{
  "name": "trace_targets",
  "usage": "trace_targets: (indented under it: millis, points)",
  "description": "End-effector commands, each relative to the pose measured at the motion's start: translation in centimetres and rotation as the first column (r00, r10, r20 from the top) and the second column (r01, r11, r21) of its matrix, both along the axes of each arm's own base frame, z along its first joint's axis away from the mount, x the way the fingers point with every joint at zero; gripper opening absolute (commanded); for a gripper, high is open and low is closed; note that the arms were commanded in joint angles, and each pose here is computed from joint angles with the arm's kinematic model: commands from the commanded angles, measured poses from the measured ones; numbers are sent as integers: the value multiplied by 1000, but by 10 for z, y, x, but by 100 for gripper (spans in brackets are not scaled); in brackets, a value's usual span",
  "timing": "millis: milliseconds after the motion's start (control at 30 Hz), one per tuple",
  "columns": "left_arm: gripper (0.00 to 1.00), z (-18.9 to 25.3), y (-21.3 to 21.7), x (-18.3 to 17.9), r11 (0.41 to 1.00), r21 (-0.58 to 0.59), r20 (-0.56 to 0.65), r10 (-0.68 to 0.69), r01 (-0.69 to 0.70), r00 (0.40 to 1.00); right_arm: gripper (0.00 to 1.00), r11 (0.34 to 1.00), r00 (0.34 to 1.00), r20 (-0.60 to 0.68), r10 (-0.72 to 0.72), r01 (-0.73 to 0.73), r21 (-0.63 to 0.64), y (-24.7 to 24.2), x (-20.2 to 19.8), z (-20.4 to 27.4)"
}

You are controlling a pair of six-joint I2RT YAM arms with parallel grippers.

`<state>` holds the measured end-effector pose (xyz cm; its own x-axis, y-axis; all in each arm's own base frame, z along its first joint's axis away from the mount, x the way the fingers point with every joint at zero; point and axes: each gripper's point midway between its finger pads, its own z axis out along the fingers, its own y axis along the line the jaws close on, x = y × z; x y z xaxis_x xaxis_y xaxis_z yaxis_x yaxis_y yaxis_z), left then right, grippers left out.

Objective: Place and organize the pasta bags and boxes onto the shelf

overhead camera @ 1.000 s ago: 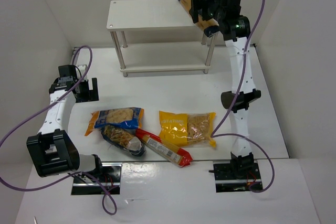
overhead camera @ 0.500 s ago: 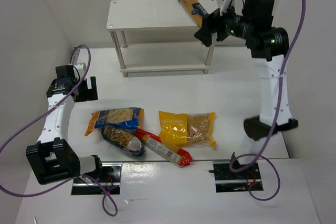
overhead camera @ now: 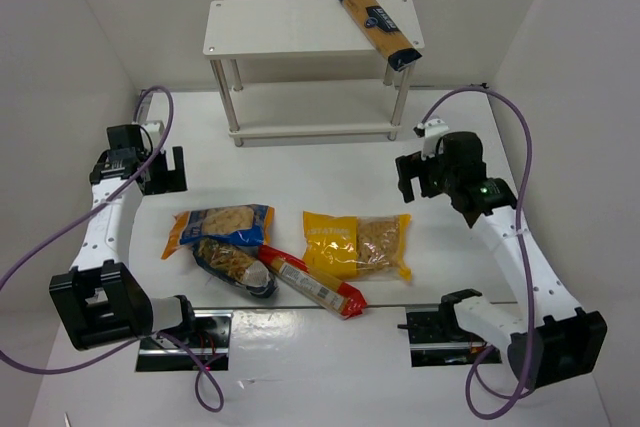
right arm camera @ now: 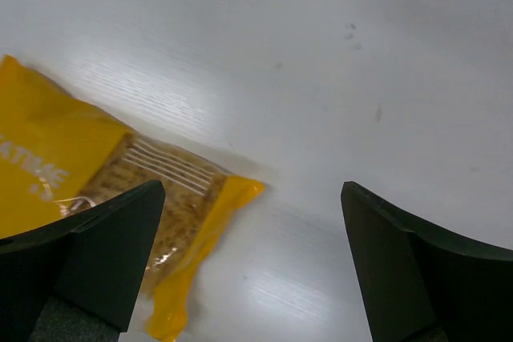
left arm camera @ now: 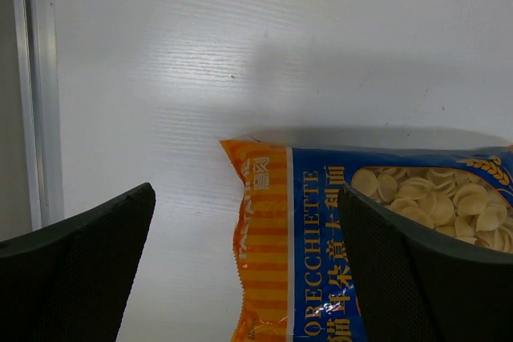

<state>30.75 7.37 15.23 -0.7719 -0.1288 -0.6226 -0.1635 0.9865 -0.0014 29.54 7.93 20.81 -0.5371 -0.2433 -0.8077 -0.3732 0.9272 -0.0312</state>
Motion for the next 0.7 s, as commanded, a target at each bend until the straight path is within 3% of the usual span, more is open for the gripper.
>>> trace_targets:
  millis: [0,233,667]
  points:
    - [100,0,3,2,1000,3,1,8,-8,1000,99,974,972,102,-214,220,-54,-35,25,11]
    - [100,0,4,2,1000,10,-1,14,-14,1000,99,915,931,43,-363,365,-171,-64,27,-22]
    - [100,-3,3,3,1000,-2,-18,8,-8,1000,99,912,931,32,-364,363,-193,-65,31,-29]
